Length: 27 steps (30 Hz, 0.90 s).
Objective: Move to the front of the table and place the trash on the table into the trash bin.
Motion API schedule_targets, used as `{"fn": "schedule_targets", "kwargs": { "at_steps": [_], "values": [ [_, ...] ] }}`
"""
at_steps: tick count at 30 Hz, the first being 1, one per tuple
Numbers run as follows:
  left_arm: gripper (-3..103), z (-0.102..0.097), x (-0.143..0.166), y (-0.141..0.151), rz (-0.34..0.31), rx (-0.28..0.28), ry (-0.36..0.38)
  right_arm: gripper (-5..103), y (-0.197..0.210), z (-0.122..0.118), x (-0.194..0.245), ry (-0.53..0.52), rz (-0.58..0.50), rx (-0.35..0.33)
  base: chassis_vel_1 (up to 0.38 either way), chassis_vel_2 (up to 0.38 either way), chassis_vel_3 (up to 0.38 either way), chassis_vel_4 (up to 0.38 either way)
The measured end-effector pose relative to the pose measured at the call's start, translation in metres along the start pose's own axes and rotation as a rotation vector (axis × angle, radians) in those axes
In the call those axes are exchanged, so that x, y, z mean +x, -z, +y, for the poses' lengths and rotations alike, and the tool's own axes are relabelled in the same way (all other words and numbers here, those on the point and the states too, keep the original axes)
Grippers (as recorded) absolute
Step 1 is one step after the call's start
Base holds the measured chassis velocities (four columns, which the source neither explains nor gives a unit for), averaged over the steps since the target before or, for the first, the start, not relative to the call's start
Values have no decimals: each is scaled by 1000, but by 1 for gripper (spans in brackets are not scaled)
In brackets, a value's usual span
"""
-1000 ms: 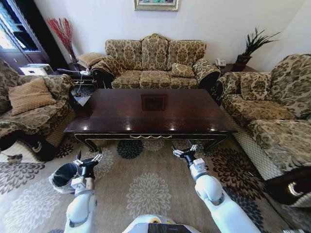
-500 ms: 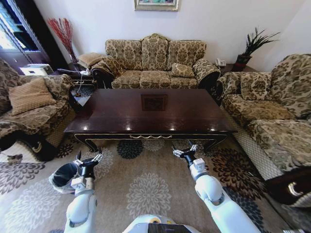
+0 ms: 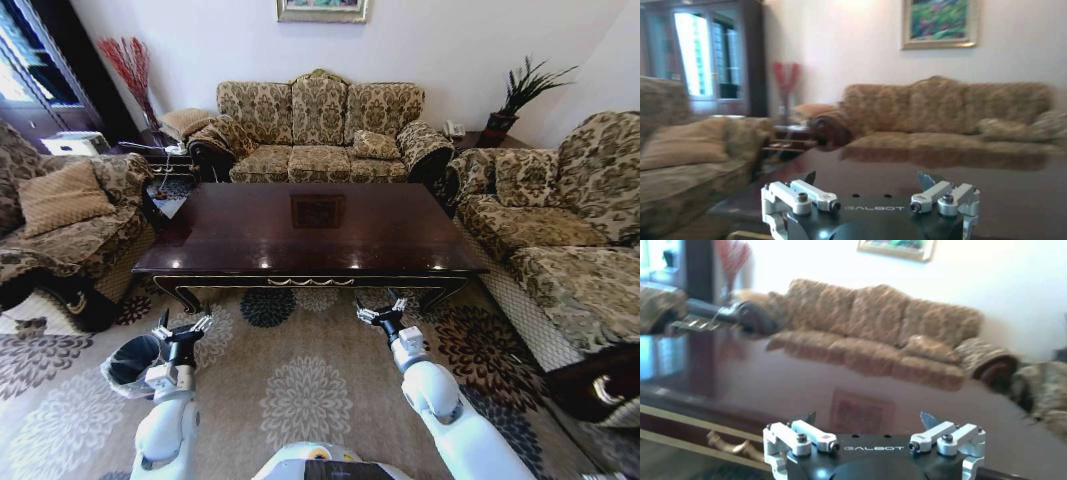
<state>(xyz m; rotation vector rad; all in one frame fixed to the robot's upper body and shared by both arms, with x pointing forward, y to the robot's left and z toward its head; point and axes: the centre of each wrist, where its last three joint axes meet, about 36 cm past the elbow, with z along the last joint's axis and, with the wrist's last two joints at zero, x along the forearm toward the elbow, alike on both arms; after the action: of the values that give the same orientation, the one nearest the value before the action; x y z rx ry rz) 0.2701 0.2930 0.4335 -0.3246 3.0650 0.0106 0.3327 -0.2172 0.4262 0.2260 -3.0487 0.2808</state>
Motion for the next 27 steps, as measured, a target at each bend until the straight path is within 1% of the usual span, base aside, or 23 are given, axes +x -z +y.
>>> {"fn": "schedule_targets", "kwargs": {
  "at_steps": [1, 3, 4, 5, 7, 8, 10, 12, 16, 17, 18, 19, 20, 21, 22, 24, 25, 26, 27],
  "values": [
    [100, -7, 6, 19, -3, 23, -59, 100, 1, -5, 12, -42, -23, -9, 0, 0, 0, 0],
    [100, -14, 12, 38, -11, 51, -117, 100, 2, -12, 28, -94, -45, -11, 0, 0, 0, 0],
    [100, -18, 14, 46, -21, 80, -145, 100, 3, -18, 42, -138, -61, -5, 0, 0, 0, 0],
    [100, -18, 14, 46, -21, 80, -145, 100, 3, -18, 42, -138, -61, -5, 0, 0, 0, 0],
    [100, -17, 16, 49, -14, 90, -164, 100, 4, -27, 64, -205, -77, 16, 0, 0, 0, 0],
    [100, -17, 16, 49, -14, 90, -164, 100, 4, -27, 64, -205, -77, 16, 0, 0, 0, 0],
    [100, -15, 15, 48, -6, 79, -173, 100, 6, -35, 82, -255, -85, 42, 0, 0, 0, 0],
    [100, -15, 15, 47, -1, 74, -173, 100, 6, -36, 84, -262, -86, 47, 0, 0, 0, 0],
    [100, -11, 8, 38, 57, 36, -153, 100, 7, -38, 89, -274, -90, 58, 0, 0, 0, 0],
    [100, -11, 8, 38, 57, 36, -153, 100, 7, -38, 89, -274, -90, 58, 0, 0, 0, 0],
    [100, -11, 7, 35, 66, 23, -151, 100, 7, -37, 90, -273, -91, 55, 0, 0, 0, 0],
    [100, -10, 6, 32, 73, 14, -149, 100, 9, -36, 93, -268, -94, 44, 0, 0, 0, 0],
    [100, -10, 4, 28, 82, 7, -147, 100, 15, -30, 99, -242, -108, -6, 0, 0, 0, 0],
    [100, -10, 4, 28, 82, 7, -147, 100, 15, -30, 99, -242, -108, -6, 0, 0, 0, 0],
    [100, -9, 2, 24, 88, 4, -143, 100, 24, -23, 106, -206, -128, -74, 0, 0, 0, 0],
    [100, -8, 0, 21, 95, 3, -137, 100, 34, -15, 110, -177, -145, -135, 0, 0, 0, 0],
    [100, -8, -1, 20, 97, 6, -137, 100, 46, -8, 111, -155, -165, -170, 0, 0, 0, 0],
    [100, -8, -1, 21, 98, 18, -139, 100, 55, -3, 111, -143, -173, -188, 0, 0, 0, 0],
    [100, -8, -1, 21, 98, 18, -139, 100, 55, -3, 111, -143, -173, -188, 0, 0, 0, 0]
  ]
}}
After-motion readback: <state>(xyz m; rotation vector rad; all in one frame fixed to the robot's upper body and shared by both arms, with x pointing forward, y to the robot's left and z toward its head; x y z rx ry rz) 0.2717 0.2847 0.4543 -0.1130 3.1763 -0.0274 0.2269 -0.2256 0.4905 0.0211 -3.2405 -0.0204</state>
